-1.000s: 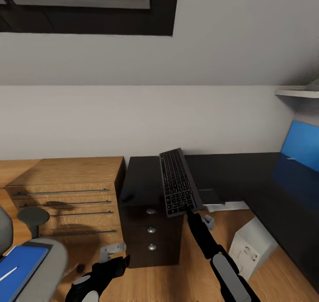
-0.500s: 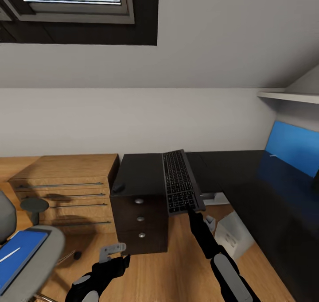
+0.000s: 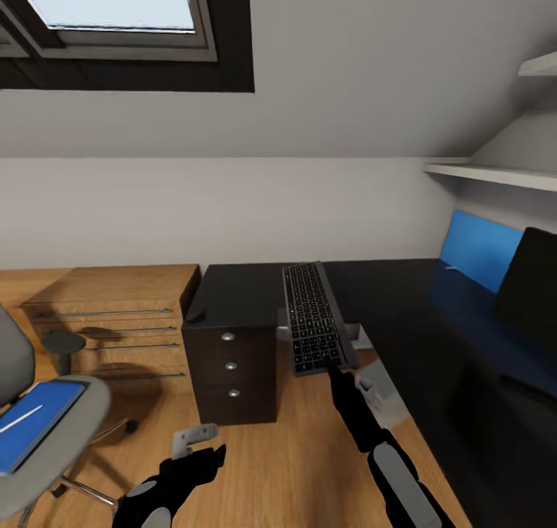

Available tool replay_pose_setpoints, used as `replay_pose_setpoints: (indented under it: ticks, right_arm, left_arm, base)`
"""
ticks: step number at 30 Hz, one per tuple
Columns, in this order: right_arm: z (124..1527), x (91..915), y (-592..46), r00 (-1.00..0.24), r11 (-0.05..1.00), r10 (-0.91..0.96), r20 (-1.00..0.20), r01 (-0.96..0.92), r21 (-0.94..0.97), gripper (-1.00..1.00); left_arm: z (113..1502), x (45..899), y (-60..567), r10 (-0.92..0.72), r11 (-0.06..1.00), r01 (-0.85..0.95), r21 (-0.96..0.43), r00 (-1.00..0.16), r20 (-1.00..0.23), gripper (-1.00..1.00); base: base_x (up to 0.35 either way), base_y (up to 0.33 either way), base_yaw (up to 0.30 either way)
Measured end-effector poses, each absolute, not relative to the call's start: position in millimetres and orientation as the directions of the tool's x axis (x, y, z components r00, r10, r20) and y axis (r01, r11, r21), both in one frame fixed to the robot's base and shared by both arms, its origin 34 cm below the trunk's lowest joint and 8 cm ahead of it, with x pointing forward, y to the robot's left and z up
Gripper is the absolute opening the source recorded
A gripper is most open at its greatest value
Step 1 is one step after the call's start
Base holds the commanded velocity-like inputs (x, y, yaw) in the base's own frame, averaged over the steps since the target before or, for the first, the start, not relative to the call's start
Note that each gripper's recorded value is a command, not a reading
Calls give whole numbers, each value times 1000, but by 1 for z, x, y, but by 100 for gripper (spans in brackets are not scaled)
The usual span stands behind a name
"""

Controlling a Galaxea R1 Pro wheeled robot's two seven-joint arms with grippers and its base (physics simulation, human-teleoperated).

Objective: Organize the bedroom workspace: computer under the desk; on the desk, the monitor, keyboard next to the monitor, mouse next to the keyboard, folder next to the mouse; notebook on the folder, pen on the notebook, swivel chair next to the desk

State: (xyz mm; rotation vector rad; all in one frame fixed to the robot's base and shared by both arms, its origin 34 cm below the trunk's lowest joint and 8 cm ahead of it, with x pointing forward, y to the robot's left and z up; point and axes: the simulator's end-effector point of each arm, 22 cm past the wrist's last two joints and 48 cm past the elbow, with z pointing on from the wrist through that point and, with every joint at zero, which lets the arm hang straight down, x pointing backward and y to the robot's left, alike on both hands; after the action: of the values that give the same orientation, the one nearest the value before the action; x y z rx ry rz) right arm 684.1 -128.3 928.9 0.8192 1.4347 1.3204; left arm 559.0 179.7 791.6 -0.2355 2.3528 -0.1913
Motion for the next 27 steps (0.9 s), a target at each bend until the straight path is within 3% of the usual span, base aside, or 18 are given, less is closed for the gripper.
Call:
replay_pose_setpoints:
  ticks: [16,27]
  right_arm:
    - [952,683,-128,-290,181,933,-213,-135,974,-100]
    - [967,681,-127,-290,178,934,-210,-135,975,-100]
  left_arm:
    - [814,557,179,-240,968,-119,-223,-705,-667,100]
    - [829,556,179,-241,967,-118,-224,-705,-668,100]
  base:
    - [-336,-20,0]
    - [-342,-137,0]
